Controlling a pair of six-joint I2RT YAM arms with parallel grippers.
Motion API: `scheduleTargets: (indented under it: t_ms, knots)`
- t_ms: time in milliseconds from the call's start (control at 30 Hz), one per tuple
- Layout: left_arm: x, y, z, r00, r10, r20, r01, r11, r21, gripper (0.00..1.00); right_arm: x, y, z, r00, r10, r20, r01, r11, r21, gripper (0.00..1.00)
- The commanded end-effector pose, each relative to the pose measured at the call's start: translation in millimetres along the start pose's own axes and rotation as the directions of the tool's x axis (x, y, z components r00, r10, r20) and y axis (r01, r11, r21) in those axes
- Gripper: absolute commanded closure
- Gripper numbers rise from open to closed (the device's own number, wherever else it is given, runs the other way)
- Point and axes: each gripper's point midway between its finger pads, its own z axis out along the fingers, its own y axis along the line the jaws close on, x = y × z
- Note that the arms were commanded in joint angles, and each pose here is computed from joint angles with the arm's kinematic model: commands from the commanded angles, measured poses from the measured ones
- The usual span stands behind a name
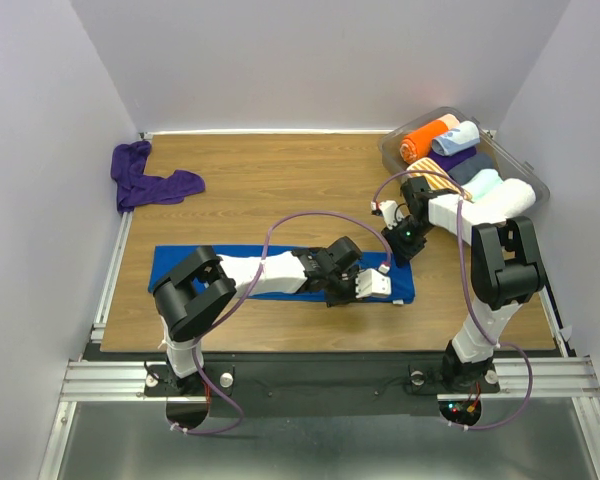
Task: Roll the towels
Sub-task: Fold the towel
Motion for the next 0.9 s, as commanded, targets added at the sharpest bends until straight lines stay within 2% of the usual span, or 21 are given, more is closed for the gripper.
scheduleTargets:
  t_ms: [0, 400, 533, 767, 867]
  knots:
    - [-21.2, 5.3, -7.4, 0.998, 0.035, 0.054, -0.034, 0.999, -0.027, 0.64, 13.8, -4.6, 25.2, 0.998, -0.018, -0.059, 0.018, 1.000, -0.002, 0.78]
    - [-22.2, 12.1, 4.0, 0.998, 0.032, 0.051, -0.030, 0.999, -0.041, 0.67, 16.4, -3.5, 26.9, 0.998, -0.018, -0.064, 0.017, 1.000, -0.010, 0.78]
    - [-23.6, 13.1, 6.8, 0.998, 0.026, 0.054, -0.024, 0.999, -0.040, 0.73, 16.4, -3.3, 27.0, 0.998, -0.021, -0.065, 0.020, 1.000, -0.009, 0.78]
    - [-24.6, 11.9, 4.8, 0.998, 0.031, 0.060, -0.028, 0.999, -0.037, 1.00, 17.5, -3.8, 27.3, 0.998, -0.020, -0.067, 0.020, 1.000, -0.008, 0.78]
    - [-27.1, 7.8, -0.3, 0.997, 0.030, 0.072, -0.029, 0.999, -0.023, 1.00, 17.3, -4.8, 27.0, 0.997, -0.022, -0.068, 0.022, 1.000, -0.003, 0.78]
